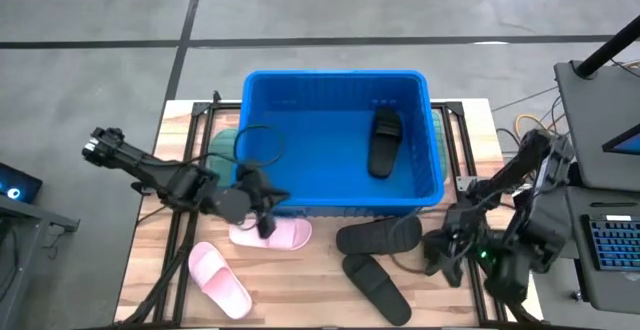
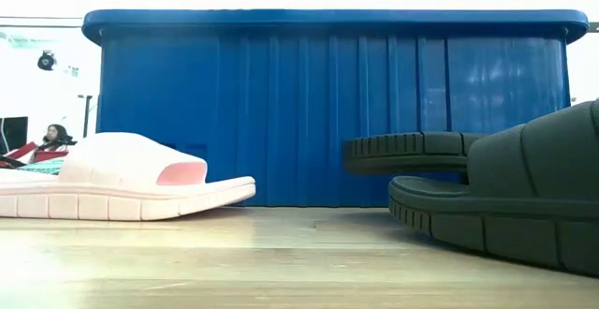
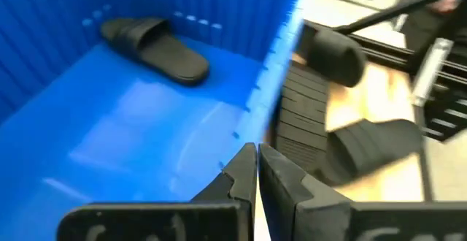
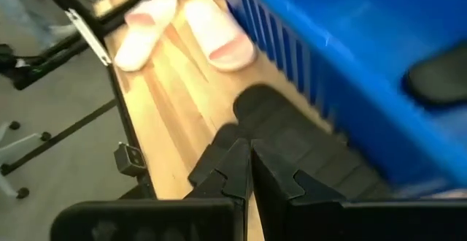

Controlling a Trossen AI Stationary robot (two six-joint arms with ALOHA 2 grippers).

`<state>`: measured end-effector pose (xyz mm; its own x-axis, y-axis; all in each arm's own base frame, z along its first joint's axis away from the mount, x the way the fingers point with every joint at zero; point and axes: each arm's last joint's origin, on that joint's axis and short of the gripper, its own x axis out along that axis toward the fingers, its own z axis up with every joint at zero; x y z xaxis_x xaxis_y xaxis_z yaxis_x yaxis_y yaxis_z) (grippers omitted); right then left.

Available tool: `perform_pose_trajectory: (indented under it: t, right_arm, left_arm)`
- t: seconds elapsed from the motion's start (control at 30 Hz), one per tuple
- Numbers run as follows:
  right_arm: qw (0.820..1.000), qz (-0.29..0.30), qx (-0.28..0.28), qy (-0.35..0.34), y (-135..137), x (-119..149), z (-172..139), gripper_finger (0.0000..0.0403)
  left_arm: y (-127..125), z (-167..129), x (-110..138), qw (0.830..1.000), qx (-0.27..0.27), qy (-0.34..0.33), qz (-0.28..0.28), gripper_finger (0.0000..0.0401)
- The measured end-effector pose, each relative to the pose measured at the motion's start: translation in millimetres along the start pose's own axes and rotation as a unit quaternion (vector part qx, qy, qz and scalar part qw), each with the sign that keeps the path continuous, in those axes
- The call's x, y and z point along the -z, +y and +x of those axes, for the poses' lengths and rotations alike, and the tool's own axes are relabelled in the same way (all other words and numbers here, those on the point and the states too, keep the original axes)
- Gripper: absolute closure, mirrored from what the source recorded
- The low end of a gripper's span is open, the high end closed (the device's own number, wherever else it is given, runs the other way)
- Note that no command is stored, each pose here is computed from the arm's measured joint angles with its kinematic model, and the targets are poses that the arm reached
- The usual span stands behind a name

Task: Pick and place slides into bin
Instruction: Put the black slipper into the blue bin

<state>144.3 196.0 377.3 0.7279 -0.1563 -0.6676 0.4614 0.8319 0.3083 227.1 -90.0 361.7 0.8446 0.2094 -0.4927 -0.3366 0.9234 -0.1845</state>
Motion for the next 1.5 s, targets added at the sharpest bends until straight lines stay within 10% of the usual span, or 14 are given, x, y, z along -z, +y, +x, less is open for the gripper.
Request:
perform_pose_trajectory:
  t: [0.5, 0.93, 1.27, 1.5]
  right_arm:
    - [0.987, 0.092, 0.095, 0.086, 55.3, 59.7, 65.7, 0.0394]
    - [0.978, -0.045, 0.159, 0.127, 68.0, 82.1, 138.9, 0.0304]
    - [0.957, -0.128, 0.216, 0.145, 61.3, 83.9, 190.5, 0.0162]
    - [0.946, -0.15, 0.254, 0.132, 54.2, 83.2, 209.9, 0.0131]
  left_arm:
    - [-5.8, -11.2, 40.9, 0.997, 0.08, -0.022, 0.0, 0.0401]
    - [-7.9, -10.9, 39.9, 0.996, 0.087, -0.026, -0.003, 0.0396]
    - [-8.6, -13.4, 35.9, 0.995, 0.091, -0.03, -0.007, 0.0283]
    - [-8.6, -13.3, 36.0, 0.995, 0.091, -0.03, -0.008, 0.0213]
